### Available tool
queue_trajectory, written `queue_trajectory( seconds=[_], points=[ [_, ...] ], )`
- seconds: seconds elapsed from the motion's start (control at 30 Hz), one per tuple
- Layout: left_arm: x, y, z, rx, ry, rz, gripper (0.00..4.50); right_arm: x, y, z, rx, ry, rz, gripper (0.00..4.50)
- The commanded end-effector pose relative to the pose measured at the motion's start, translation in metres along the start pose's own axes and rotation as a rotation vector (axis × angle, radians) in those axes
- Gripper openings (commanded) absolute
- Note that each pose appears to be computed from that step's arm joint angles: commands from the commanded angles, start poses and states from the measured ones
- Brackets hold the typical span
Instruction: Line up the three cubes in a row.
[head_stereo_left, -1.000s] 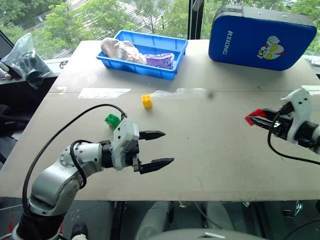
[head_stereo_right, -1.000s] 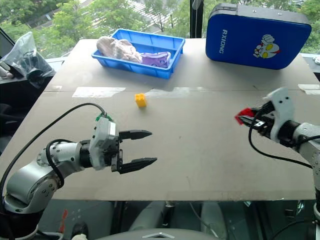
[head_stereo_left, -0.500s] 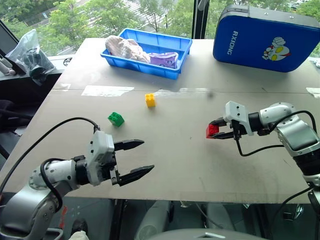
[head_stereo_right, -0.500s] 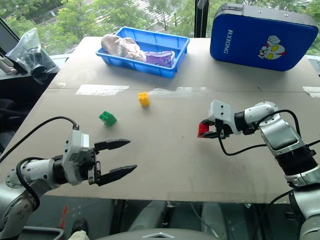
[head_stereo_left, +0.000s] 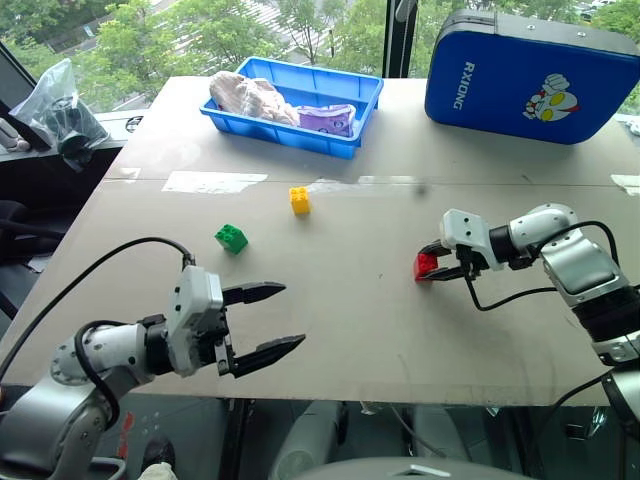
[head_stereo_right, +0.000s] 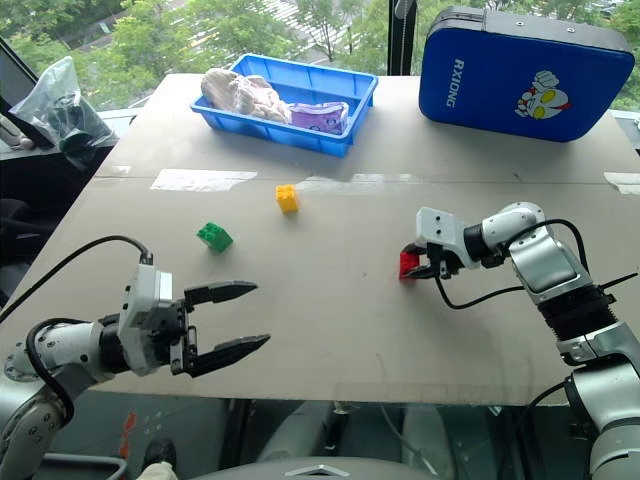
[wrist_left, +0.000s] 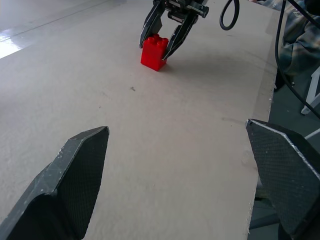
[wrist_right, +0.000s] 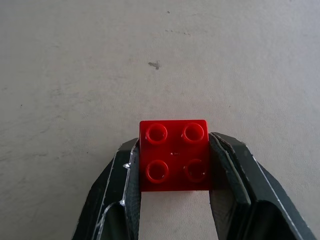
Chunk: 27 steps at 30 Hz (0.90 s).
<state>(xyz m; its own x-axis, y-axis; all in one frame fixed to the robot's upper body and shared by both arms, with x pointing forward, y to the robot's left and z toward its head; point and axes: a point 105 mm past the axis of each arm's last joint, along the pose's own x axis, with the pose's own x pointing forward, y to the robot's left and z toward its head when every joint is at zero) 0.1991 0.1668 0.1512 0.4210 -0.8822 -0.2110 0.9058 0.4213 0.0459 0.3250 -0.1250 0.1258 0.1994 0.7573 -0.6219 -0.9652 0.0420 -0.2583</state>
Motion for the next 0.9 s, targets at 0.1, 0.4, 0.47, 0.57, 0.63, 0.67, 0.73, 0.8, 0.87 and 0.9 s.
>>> queue_trajectory(
  seconds=[0.1, 0.4, 0.47, 0.57, 0.63, 0.67, 0.73, 0.8, 0.87, 0.9],
  points=[
    [0.002, 0.000, 0.009, 0.054, -0.004, -0.017, 4.50, -0.007, -0.004, 0.008, -0.022, -0.001, -0.010, 1.30],
    [0.001, 0.005, 0.005, 0.033, 0.004, 0.021, 4.50, -0.011, -0.009, 0.018, -0.020, -0.069, -0.058, 4.48],
    [0.000, 0.012, 0.003, 0.019, -0.002, 0.073, 4.50, -0.019, -0.009, 0.028, -0.028, -0.121, -0.078, 4.48],
    [0.000, 0.047, 0.007, 0.002, -0.031, 0.282, 4.50, -0.035, -0.007, 0.048, -0.014, -0.244, -0.117, 4.48],
    [0.001, 0.068, 0.008, -0.034, -0.015, 0.373, 4.50, -0.045, -0.001, 0.058, 0.002, -0.316, -0.142, 4.48],
    [0.001, 0.078, 0.008, -0.066, 0.005, 0.414, 4.50, -0.050, 0.000, 0.061, 0.010, -0.332, -0.170, 4.48],
    [0.007, 0.096, 0.013, -0.104, 0.029, 0.456, 4.50, -0.059, 0.003, 0.061, 0.030, -0.337, -0.253, 4.48],
    [0.014, 0.117, 0.017, -0.136, 0.056, 0.524, 4.50, -0.069, 0.008, 0.061, 0.059, -0.344, -0.333, 4.48],
    [0.024, 0.130, 0.022, -0.131, 0.068, 0.544, 4.50, -0.078, 0.021, 0.060, 0.081, -0.354, -0.379, 4.48],
    [0.029, 0.134, 0.026, -0.119, 0.072, 0.538, 4.50, -0.082, 0.027, 0.061, 0.090, -0.354, -0.399, 4.48]
  ],
)
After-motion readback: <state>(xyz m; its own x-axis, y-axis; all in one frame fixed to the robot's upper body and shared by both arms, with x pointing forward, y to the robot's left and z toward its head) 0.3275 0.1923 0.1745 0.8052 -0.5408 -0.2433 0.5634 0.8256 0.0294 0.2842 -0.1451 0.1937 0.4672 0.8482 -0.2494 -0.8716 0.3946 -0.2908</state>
